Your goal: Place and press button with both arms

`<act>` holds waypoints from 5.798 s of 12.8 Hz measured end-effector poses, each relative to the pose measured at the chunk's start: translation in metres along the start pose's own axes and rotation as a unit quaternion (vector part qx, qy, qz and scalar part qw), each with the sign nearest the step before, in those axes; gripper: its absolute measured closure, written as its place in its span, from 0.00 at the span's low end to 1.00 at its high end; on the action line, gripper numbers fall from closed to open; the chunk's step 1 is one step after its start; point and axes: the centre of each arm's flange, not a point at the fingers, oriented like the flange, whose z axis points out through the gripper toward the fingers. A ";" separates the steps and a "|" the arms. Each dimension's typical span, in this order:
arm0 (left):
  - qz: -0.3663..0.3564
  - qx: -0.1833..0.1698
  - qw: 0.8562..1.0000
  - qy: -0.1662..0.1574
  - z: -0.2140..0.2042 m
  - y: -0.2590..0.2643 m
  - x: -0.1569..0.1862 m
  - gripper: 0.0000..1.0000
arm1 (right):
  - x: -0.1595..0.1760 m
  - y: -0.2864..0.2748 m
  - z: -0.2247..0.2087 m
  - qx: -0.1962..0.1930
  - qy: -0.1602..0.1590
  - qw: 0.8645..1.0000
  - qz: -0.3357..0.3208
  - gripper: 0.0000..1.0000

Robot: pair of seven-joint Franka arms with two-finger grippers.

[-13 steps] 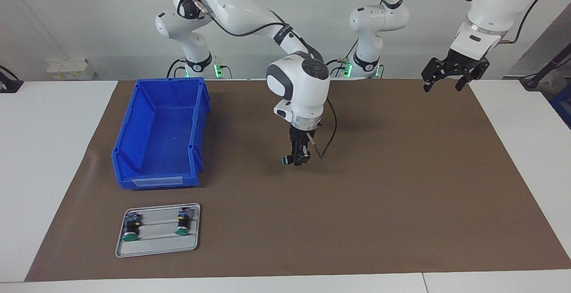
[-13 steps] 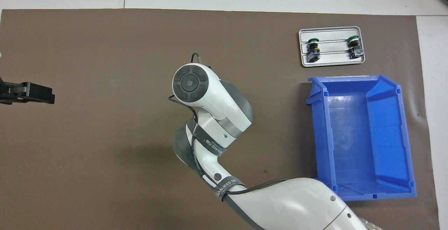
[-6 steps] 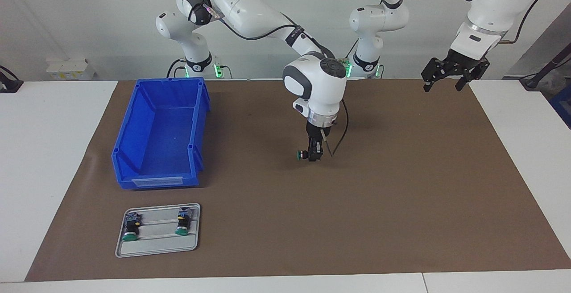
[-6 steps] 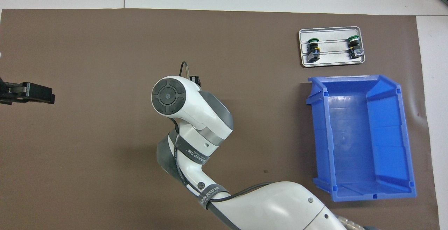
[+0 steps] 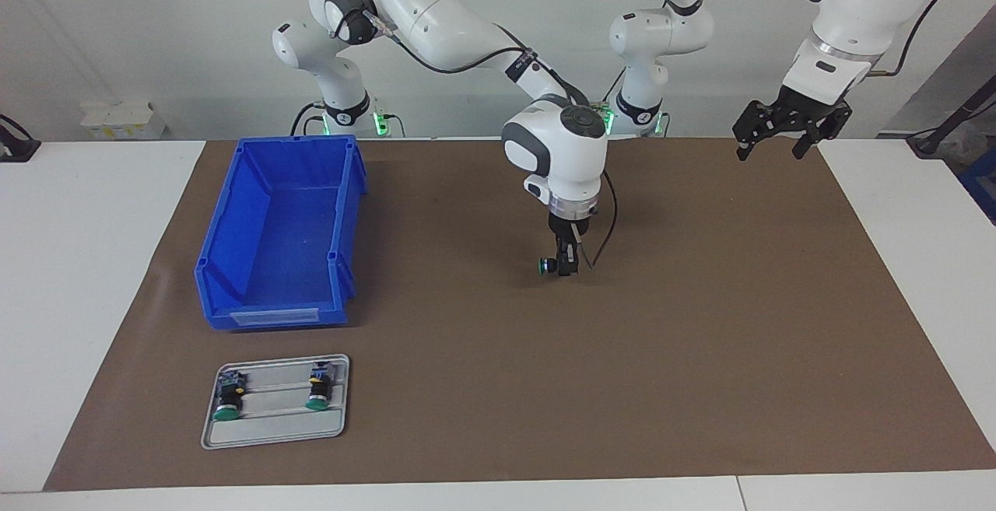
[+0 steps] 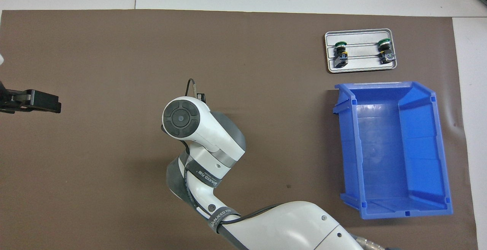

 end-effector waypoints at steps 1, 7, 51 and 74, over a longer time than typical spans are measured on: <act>0.001 0.000 1.000 0.000 0.000 0.001 0.000 0.00 | -0.002 0.004 0.003 -0.002 -0.002 1.000 -0.003 0.59; 0.056 0.001 0.998 0.004 0.003 0.008 0.001 0.00 | -0.004 0.022 0.016 -0.009 -0.007 1.000 -0.012 0.59; 0.689 -0.037 0.723 0.039 0.323 0.289 -0.028 0.00 | 0.488 -0.062 -0.278 -0.079 -0.030 0.745 -0.662 0.00; 0.690 -0.030 0.721 0.056 0.331 0.286 -0.031 0.53 | 0.497 -0.062 -0.279 -0.079 -0.029 0.750 -0.656 0.00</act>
